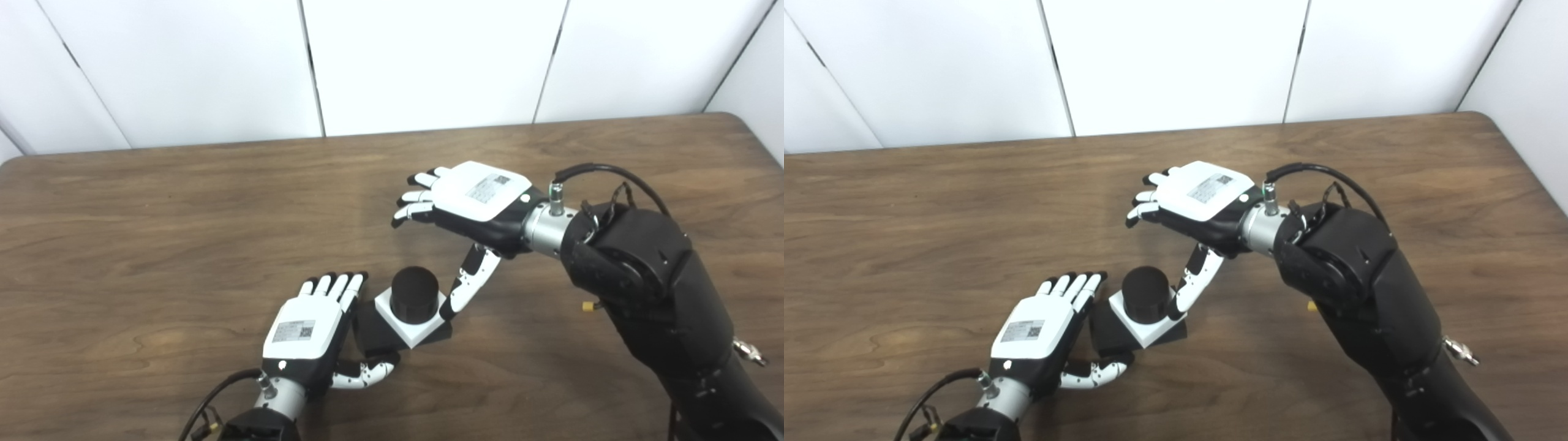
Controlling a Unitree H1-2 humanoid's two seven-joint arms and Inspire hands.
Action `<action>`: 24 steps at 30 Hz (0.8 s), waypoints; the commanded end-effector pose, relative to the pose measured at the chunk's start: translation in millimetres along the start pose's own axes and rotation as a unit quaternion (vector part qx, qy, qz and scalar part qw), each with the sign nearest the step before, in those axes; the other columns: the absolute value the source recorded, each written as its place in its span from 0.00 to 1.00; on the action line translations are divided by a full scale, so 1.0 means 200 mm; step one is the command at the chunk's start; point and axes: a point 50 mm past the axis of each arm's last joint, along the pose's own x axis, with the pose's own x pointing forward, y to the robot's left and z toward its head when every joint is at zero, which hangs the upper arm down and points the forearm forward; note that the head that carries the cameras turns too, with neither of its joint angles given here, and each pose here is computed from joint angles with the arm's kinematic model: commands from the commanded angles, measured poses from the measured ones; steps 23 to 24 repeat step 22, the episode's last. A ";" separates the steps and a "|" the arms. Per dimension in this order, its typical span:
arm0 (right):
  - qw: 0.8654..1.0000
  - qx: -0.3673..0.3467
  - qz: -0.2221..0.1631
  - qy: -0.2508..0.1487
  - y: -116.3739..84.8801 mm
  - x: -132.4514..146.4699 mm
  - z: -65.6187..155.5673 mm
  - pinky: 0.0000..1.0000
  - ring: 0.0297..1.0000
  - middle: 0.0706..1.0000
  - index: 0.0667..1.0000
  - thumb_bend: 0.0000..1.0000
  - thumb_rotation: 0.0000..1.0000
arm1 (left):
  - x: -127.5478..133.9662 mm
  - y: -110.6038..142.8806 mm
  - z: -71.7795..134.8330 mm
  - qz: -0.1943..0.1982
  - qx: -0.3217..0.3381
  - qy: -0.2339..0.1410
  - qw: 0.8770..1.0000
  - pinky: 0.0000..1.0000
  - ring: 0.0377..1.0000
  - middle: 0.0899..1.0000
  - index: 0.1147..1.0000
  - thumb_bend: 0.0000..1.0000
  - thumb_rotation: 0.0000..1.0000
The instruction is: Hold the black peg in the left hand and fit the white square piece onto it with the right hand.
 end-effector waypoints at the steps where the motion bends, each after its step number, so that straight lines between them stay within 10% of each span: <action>1: 0.999 -0.010 -0.047 -0.001 -0.11 -0.01 -0.01 1.00 1.00 0.92 0.82 1.00 0.53 | -0.03 -0.02 -0.04 -0.036 0.001 -0.003 0.999 1.00 1.00 1.00 1.00 1.00 0.51; 12: 0.998 0.022 -0.060 0.013 -0.15 0.00 -0.06 1.00 1.00 0.92 0.83 1.00 0.50 | -0.17 0.18 -0.16 0.065 -0.095 -0.034 0.993 0.96 0.98 0.98 1.00 1.00 0.51; 18: 0.995 0.073 -0.056 0.032 -0.09 -0.05 -0.15 1.00 1.00 0.92 0.84 1.00 0.50 | -0.23 0.21 -0.27 0.179 -0.240 -0.039 0.953 0.81 0.96 0.99 1.00 1.00 0.58; 22: 0.987 0.136 -0.056 0.057 -0.01 -0.15 -0.25 1.00 1.00 0.93 0.86 1.00 0.52 | -0.26 0.19 -0.32 0.266 -0.329 -0.053 0.905 0.91 0.99 1.00 1.00 1.00 0.60; 24: 0.987 0.136 -0.056 0.057 -0.01 -0.15 -0.25 1.00 1.00 0.93 0.86 1.00 0.52 | -0.26 0.19 -0.32 0.266 -0.329 -0.053 0.905 0.91 0.99 1.00 1.00 1.00 0.60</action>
